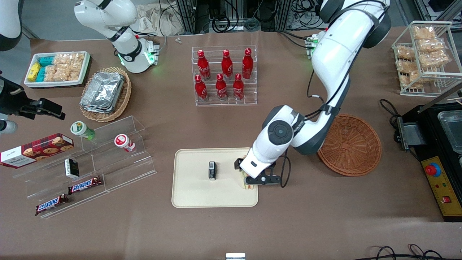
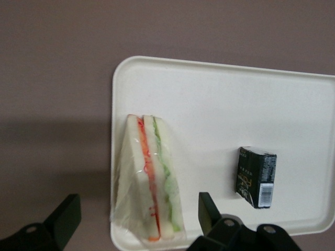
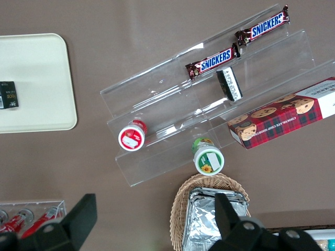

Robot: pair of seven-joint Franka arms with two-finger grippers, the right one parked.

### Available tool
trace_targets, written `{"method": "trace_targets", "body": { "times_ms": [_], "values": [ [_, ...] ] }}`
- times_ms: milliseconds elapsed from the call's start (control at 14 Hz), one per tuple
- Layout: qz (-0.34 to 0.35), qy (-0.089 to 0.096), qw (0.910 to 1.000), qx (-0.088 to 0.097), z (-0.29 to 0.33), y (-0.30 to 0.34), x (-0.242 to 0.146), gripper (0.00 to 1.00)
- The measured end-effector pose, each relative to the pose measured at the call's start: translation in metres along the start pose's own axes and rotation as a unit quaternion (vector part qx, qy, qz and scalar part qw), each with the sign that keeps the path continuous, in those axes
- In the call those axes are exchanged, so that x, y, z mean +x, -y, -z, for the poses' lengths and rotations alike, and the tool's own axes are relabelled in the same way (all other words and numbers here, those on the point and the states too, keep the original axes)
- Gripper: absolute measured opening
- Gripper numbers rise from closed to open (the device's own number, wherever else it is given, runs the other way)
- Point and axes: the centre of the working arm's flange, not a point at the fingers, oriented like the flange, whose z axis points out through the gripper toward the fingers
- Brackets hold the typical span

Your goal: Place sandwich from basket to tray

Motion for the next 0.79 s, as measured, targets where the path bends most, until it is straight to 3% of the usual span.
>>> {"method": "trace_targets", "body": {
  "times_ms": [214,429,643,786],
  "values": [
    [0.012,-0.002,0.9997,0.021,0.074,0.016,0.011,1.00],
    [0.034,0.010,0.9978,0.056,0.147,0.058,0.020,1.00],
    [0.023,0.004,0.9966,0.078,0.200,0.095,0.006,1.00],
    [0.011,0.011,0.9973,0.071,0.231,0.137,-0.005,1.00]
  ]
}}
